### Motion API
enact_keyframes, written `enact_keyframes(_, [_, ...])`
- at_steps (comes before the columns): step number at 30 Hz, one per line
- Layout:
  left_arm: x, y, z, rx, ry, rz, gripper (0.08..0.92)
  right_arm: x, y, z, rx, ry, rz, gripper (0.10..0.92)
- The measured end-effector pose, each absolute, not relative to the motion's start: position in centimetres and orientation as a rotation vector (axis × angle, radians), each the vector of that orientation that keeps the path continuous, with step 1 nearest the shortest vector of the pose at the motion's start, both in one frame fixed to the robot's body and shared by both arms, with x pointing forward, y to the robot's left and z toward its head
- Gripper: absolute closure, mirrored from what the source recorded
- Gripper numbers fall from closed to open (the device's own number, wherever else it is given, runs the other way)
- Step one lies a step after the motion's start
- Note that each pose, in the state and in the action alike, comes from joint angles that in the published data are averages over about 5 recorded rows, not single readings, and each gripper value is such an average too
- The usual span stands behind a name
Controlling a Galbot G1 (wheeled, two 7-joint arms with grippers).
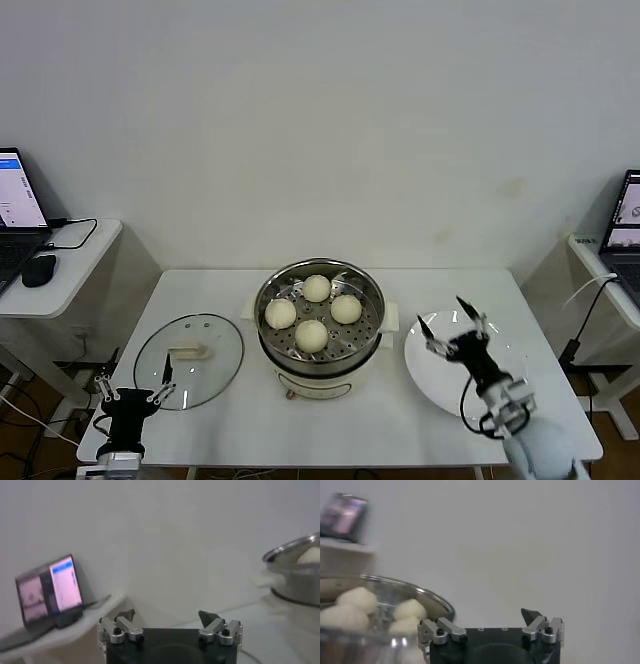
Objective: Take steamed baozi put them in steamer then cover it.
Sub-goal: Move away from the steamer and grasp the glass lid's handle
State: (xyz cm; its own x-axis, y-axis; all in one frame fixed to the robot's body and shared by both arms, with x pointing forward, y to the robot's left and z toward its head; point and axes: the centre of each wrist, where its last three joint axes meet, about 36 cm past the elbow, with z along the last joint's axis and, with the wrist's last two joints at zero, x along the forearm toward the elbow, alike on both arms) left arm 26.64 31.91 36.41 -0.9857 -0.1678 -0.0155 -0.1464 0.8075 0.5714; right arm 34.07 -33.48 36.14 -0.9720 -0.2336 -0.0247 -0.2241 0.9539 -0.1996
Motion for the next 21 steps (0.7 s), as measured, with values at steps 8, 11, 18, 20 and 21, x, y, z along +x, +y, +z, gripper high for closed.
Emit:
enact_keyframes(8, [26.7,35.6,34.0,0.142,-2.719,-1.581,0.177,29.4,-34.3,33.7,-0.072,3.117,-0.244,0.2])
enact_keyframes(11, [27.1,36.9,32.9,0.065,-2.603,-1.776,0.177,28.3,-34.6,33.4,0.017,3.124,-0.235,0.2])
enact_keyframes(18, [29.2,39.9,30.7,-0.106,-2.369,-2.068,0.177,25.9,-35.1,32.8,0.189,3.132,-0.23,0.2])
enact_keyframes(20, [30.1,40.7,30.2,-0.141,-2.323,-2.119,0.177,25.3,-35.2,32.7,0.23,3.133,-0.231,0.2])
enact_keyframes(21, [30.6,41.1,29.9,-0.157,-2.301,-2.143,0.177,25.0,-35.3,32.6,0.25,3.133,-0.232,0.2])
